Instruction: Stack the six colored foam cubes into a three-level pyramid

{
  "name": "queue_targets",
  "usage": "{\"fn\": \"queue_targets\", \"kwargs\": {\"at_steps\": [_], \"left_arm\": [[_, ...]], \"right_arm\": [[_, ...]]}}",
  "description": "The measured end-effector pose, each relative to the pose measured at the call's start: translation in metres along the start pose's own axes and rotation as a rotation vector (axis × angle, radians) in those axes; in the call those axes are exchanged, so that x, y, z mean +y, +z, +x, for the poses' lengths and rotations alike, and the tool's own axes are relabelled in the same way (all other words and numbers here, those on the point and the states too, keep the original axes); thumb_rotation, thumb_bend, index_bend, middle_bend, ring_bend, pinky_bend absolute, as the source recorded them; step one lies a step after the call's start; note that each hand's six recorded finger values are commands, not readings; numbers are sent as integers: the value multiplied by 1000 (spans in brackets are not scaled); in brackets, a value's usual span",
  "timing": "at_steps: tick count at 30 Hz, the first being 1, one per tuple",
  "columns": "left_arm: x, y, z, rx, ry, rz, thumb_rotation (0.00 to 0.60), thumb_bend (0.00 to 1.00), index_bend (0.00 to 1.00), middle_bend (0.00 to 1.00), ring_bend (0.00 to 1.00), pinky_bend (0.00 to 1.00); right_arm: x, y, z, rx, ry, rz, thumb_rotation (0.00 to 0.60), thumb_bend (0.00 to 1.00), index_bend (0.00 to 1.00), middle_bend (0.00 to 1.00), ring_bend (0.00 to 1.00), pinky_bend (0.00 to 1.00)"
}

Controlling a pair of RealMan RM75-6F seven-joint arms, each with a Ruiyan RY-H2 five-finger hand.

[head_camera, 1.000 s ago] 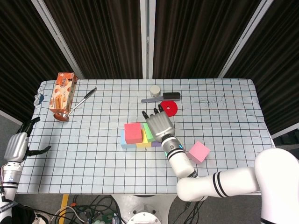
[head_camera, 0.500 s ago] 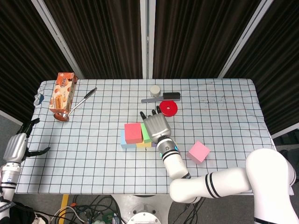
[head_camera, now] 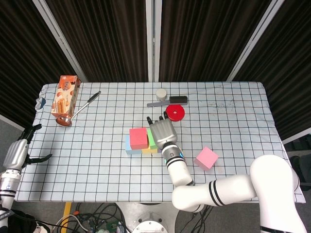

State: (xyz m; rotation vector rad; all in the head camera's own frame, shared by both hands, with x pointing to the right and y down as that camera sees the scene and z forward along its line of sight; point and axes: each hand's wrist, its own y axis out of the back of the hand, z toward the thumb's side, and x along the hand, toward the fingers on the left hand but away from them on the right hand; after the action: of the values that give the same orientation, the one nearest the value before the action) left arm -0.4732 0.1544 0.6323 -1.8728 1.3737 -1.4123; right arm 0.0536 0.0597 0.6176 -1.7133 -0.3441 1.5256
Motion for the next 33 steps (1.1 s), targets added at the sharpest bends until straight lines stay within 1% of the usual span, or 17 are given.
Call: {"fn": "queue_targets", "kwargs": {"at_steps": [6,13,24,33], "left_arm": [[1,-1,-1,0,3,-3,600,99,86,112,30,170],[0,-1,-1,-1,-4,-3,600,98,86,113,29,169],[-2,0,-1,1,-12,0,600,98,86,112,29,170],[-2,-2,-2,5,-14,-2,600,98,86,113,29,169]], "right_arm": [[3,-2,0,-17,-15,-19,600,205,0,604,172,0],[6,-5,2,-32,-15,-44,600,205,0,630,187,0],[6,-10,1,-64,18,-76,600,205,0,645,190,0],[5,-6,0,-58,36,-92,600,205,0,645,198,0]]}}
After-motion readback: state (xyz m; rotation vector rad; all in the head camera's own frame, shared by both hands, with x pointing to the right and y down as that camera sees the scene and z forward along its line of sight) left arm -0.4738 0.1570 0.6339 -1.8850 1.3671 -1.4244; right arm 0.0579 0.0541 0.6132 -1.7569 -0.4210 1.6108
